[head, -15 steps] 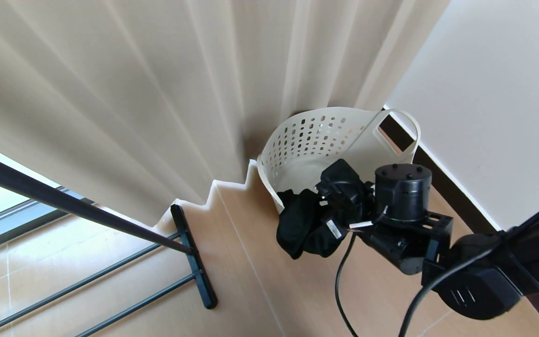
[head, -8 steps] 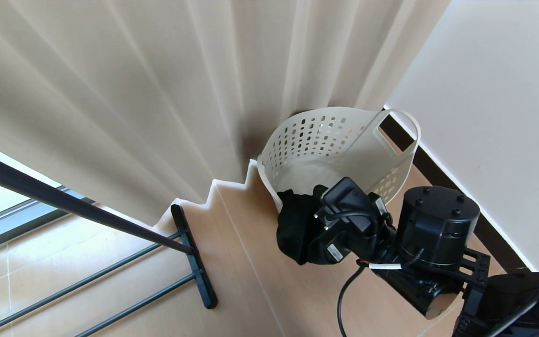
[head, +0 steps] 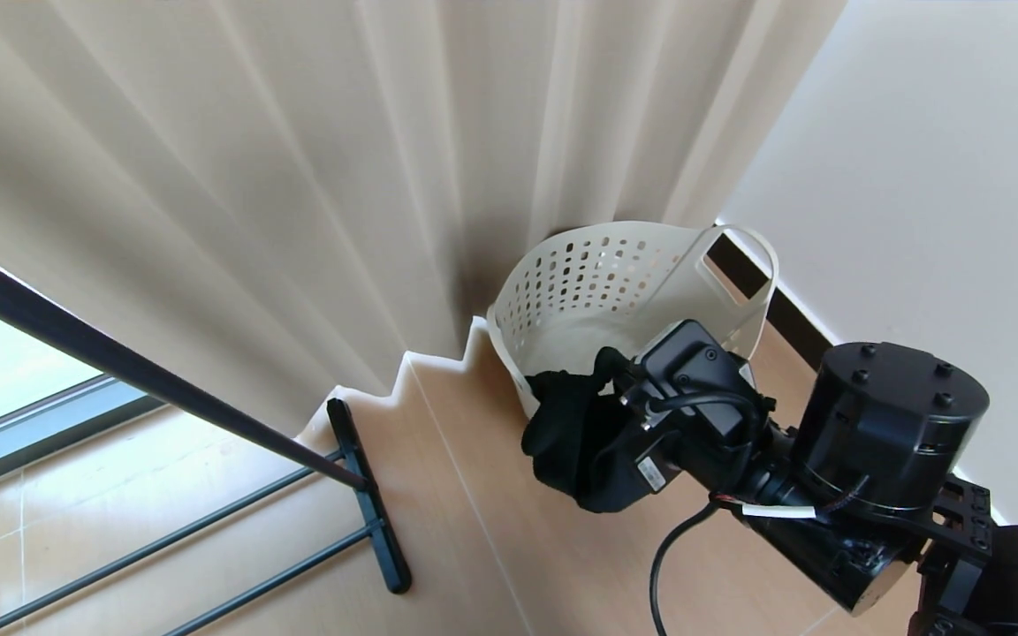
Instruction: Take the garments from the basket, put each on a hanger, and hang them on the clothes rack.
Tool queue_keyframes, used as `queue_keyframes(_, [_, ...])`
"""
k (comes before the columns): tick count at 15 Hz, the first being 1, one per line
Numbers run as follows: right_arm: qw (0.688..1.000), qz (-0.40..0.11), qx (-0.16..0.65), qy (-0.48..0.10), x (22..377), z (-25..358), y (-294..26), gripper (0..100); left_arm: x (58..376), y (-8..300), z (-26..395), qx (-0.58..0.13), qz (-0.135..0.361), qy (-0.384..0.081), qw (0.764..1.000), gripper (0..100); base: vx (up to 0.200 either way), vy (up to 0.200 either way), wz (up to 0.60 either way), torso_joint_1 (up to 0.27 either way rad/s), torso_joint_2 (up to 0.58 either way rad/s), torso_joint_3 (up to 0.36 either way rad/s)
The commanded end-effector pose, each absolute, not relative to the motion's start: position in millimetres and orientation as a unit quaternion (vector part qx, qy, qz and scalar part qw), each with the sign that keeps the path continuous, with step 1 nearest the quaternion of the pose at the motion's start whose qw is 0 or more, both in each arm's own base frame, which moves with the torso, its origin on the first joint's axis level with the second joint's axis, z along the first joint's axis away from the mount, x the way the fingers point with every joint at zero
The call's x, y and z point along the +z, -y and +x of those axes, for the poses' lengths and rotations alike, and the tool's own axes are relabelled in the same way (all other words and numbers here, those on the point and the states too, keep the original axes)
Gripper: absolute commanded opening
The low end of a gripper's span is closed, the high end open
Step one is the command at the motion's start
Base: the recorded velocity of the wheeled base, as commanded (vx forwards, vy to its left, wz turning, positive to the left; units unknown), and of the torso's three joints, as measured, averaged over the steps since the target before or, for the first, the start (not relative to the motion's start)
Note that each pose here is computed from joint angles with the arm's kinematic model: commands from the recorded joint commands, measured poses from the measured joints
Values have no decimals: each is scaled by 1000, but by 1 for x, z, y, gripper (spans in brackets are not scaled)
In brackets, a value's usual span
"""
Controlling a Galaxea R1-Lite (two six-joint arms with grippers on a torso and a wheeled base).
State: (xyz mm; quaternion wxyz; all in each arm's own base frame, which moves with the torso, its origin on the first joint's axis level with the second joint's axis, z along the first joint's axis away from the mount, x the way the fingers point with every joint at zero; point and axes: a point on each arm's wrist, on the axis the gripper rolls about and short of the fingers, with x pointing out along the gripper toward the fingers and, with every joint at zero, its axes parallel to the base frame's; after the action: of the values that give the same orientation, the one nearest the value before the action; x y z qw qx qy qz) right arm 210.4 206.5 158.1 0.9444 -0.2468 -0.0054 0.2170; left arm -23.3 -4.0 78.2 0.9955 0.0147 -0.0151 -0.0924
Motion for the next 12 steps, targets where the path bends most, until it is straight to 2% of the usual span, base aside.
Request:
queue_keyframes(1, [945,-245,216,9,161,209,-205,0,78,4,-23,-92,14,15,996,100,0,0,0,-7,2,203])
queue_keyframes(12, [945,-243,217,12,164,203,-199,0,78,4,-23,-92,14,15,996,100,0,0,0,0,4,204])
